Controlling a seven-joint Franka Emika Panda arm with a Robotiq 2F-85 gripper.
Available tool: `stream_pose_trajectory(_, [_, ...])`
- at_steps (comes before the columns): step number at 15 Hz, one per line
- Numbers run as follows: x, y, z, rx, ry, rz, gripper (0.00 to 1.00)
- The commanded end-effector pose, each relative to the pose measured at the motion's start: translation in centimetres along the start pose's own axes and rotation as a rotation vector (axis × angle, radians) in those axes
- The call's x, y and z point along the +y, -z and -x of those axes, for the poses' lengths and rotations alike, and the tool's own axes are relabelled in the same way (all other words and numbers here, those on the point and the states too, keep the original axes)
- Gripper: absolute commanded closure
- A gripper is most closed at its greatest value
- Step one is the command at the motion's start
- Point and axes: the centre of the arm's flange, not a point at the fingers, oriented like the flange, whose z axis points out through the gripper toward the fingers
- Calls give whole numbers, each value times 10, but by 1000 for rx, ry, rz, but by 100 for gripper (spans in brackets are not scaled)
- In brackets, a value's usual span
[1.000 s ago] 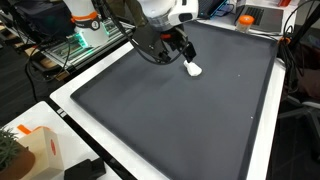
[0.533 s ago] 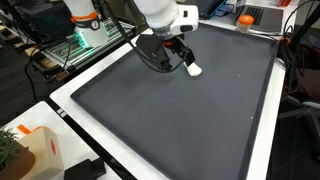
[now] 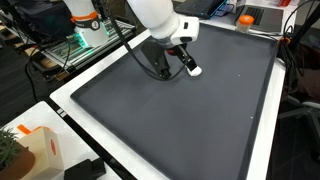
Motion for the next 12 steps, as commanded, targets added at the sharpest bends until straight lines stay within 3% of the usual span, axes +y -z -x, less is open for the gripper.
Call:
stream_pose_trajectory(1, [-1,-14,4,1,3,7,0])
stream_pose_trajectory(7, [-3,-24,-5,8,8,4,20])
stream_pose_trajectory(8, [-3,-25,-6,7,10,4,17])
stream_pose_trajectory(12, [-2,-33,-7,-10,15,10,20])
